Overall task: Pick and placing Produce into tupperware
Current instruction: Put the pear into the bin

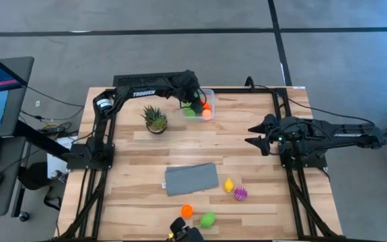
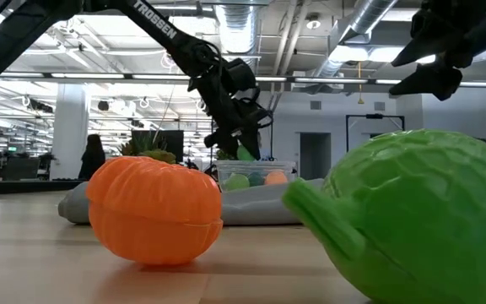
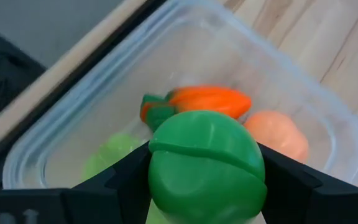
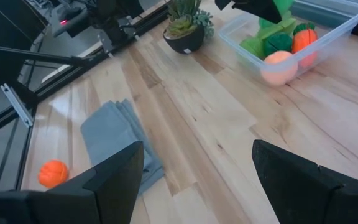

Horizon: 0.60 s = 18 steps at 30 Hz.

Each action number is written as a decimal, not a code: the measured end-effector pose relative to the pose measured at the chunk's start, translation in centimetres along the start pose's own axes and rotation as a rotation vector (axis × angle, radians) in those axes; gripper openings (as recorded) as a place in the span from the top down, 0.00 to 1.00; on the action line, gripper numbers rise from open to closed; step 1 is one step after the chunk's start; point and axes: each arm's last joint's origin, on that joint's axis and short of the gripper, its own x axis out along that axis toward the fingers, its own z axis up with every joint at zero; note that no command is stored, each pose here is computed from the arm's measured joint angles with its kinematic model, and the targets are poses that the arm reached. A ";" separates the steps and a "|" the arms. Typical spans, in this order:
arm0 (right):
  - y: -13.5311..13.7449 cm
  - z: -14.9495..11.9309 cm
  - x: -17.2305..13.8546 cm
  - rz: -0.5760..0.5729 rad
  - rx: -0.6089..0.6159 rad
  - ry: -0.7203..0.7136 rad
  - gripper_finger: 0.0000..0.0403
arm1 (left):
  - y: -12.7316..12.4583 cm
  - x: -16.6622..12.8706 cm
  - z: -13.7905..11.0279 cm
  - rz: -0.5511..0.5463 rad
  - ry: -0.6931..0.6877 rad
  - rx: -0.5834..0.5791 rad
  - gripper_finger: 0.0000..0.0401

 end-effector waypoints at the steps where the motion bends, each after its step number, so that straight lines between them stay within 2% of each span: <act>1: 0.0 0.0 0.0 -0.001 -0.002 0.001 0.20 | 0.0 0.0 -0.1 0.001 0.007 -0.004 0.45; 12: 0.0 0.0 0.0 0.000 -0.012 0.001 0.20 | -0.4 0.0 -0.2 -0.004 0.017 -0.001 0.43; 18: 0.0 0.0 0.0 0.001 -0.004 0.001 0.20 | -0.9 0.1 -0.4 -0.011 0.022 0.010 0.33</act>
